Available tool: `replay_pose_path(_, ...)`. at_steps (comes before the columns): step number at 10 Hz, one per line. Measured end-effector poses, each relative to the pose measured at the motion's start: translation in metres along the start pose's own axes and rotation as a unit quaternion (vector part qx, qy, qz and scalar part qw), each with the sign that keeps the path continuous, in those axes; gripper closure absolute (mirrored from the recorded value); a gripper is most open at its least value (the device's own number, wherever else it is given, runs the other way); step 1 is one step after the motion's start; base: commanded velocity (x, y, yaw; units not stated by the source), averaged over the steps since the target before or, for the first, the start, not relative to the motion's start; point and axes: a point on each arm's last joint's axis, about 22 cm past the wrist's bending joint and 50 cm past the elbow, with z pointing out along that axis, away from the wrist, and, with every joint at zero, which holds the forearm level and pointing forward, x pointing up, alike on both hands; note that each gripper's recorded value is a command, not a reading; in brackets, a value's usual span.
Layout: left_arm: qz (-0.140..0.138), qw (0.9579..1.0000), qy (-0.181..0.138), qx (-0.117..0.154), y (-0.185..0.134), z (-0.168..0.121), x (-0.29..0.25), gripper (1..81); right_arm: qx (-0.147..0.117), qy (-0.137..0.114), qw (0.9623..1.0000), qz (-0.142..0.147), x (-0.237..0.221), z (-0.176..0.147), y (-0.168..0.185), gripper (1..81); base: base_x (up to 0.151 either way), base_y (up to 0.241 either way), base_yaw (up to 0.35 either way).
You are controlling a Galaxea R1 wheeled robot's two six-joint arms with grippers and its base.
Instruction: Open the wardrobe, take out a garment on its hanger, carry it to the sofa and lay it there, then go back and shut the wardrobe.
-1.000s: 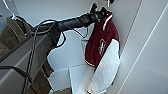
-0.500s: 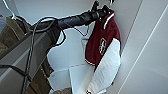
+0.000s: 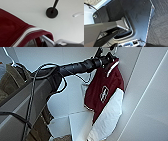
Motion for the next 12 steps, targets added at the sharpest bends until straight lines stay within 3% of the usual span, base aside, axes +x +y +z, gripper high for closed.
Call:
replay_pose_path(4, 0.007, 0.9999, 0.008, 0.003, -0.012, -0.027, 0.021, 81.1, 0.0, -0.003, 1.0, -0.006, 0.0, 0.0, -0.001, 1.0, 0.0, 0.0, 0.0)
replay_pose_path(9, 0.018, 0.9956, 0.045, 0.08, -0.085, -0.138, 0.062, 81.1, 0.001, -0.026, 0.9973, -0.068, 0.016, 0.004, -0.008, 1.0, 0.0, 0.0, 0.0)
replay_pose_path(12, 0.024, 0.995, 0.032, 0.092, -0.095, -0.141, 0.046, 81.1, 0.0, -0.027, 0.9971, -0.071, 0.017, 0.004, -0.007, 1.0, 0.0, 0.0, 0.0)
